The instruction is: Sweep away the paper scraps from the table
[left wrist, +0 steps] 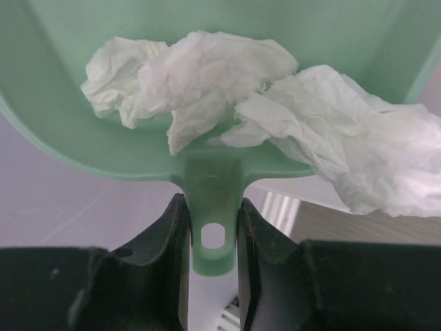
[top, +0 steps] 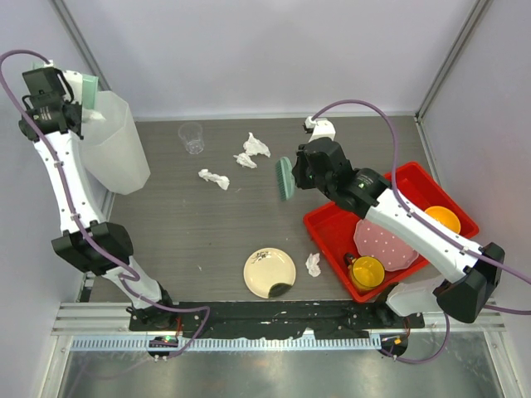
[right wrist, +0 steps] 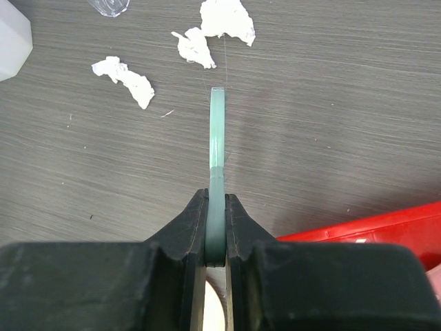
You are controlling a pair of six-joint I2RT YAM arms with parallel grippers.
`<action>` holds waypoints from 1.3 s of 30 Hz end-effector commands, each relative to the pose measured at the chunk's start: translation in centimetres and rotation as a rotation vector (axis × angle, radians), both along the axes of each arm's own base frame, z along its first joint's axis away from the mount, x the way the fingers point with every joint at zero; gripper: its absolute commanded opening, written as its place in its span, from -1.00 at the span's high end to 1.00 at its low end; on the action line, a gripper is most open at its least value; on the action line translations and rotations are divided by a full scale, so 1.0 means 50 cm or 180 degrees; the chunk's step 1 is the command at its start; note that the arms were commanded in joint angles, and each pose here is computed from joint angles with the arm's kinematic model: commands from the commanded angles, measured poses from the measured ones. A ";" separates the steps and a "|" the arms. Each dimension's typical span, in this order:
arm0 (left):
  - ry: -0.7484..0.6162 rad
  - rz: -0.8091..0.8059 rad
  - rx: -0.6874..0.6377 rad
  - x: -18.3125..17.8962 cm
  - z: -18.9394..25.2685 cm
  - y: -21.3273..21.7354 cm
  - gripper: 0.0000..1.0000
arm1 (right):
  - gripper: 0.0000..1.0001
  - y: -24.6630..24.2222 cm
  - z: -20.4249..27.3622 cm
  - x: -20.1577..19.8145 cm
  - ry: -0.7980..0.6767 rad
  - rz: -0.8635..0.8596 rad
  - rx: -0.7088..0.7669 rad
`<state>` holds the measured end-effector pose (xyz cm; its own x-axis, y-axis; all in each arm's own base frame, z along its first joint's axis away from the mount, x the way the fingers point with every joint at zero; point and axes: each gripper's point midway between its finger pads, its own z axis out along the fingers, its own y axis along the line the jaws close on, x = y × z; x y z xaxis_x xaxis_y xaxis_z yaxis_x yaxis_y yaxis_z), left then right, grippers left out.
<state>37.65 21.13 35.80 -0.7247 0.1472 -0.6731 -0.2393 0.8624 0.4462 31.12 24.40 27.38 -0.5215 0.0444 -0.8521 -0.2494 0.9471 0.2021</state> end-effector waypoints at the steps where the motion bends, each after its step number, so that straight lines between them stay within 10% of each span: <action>1: -0.0058 0.0427 0.0767 -0.036 0.064 0.078 1.00 | 0.98 0.008 0.022 0.007 -0.0110 0.0038 0.0108; 29: 0.0150 0.0480 0.4530 -0.019 0.202 0.079 1.00 | 0.98 0.019 0.021 -0.003 -0.0074 0.0148 0.0159; 39: -0.0370 0.0717 0.3974 -0.044 0.246 0.090 1.00 | 0.98 0.044 0.036 -0.032 0.0021 0.0558 0.0114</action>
<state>38.40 25.81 41.99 -0.8114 0.5825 0.0477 -0.1417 -0.2752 0.9509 30.30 25.21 26.65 -0.5521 0.0132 -0.8336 -0.3029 0.9284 0.2153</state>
